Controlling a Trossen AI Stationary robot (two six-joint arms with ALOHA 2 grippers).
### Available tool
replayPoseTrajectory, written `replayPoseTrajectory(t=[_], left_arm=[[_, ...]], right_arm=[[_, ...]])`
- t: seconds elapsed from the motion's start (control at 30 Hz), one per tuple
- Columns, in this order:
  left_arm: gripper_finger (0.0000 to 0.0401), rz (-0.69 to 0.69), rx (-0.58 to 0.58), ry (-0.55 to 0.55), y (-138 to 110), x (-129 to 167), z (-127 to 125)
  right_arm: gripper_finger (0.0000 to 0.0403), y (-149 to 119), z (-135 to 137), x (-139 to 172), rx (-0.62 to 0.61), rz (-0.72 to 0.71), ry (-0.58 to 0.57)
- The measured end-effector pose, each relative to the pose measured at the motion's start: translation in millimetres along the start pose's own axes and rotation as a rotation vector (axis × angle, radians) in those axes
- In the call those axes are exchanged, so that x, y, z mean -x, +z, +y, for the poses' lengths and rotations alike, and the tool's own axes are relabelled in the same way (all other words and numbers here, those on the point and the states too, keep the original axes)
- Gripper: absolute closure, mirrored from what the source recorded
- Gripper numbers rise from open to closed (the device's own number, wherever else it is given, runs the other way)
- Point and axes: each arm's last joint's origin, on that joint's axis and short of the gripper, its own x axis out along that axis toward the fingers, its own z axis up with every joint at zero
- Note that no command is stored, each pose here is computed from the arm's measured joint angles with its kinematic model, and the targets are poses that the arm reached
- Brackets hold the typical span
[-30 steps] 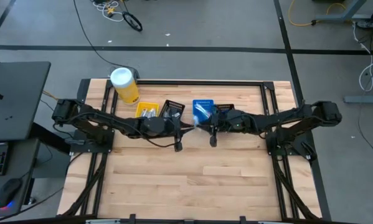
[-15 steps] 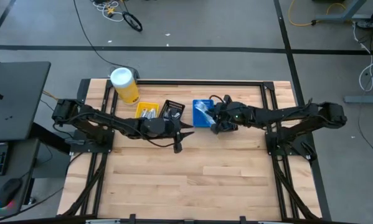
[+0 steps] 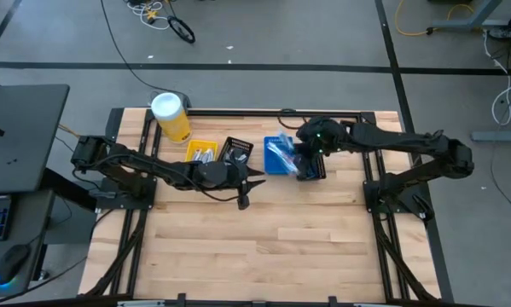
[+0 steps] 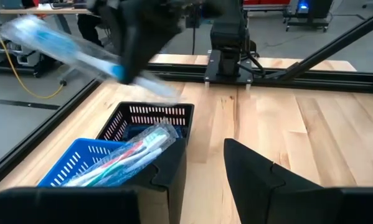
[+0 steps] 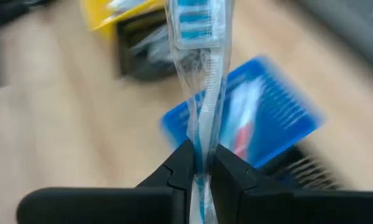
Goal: Pick & Place Travel size toiletries
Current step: Put the blue toothbrush into the blue bin
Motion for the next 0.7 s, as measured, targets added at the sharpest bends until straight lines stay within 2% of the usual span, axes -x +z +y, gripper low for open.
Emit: replayPoseTrajectory(t=[0.17, 0.3, 0.47, 0.6, 0.7], left_arm=[[0.0287, 0.003, 0.004, 0.0, 0, 0, 0], [0.0287, 0.004, 0.004, 0.0, 0, 0, 0], [0.0287, 0.004, 0.004, 0.0, 0, 0, 0], [0.0287, 0.005, 0.008, 0.0, -1, 0, 0], [0.0287, 0.007, 0.012, -0.016, -1, 0, 0]], right_arm=[[0.0358, -4, 0, -5, -0.052, 0.106, 0.219], [0.0358, -9, -4, -22, -0.147, 0.208, 0.297], [0.0358, -10, -21, -46, -0.263, 0.298, 0.255], [0.0358, 6, -45, -55, -0.349, 0.323, 0.191], [0.0358, 16, -63, -62, -0.418, 0.369, 0.217]])
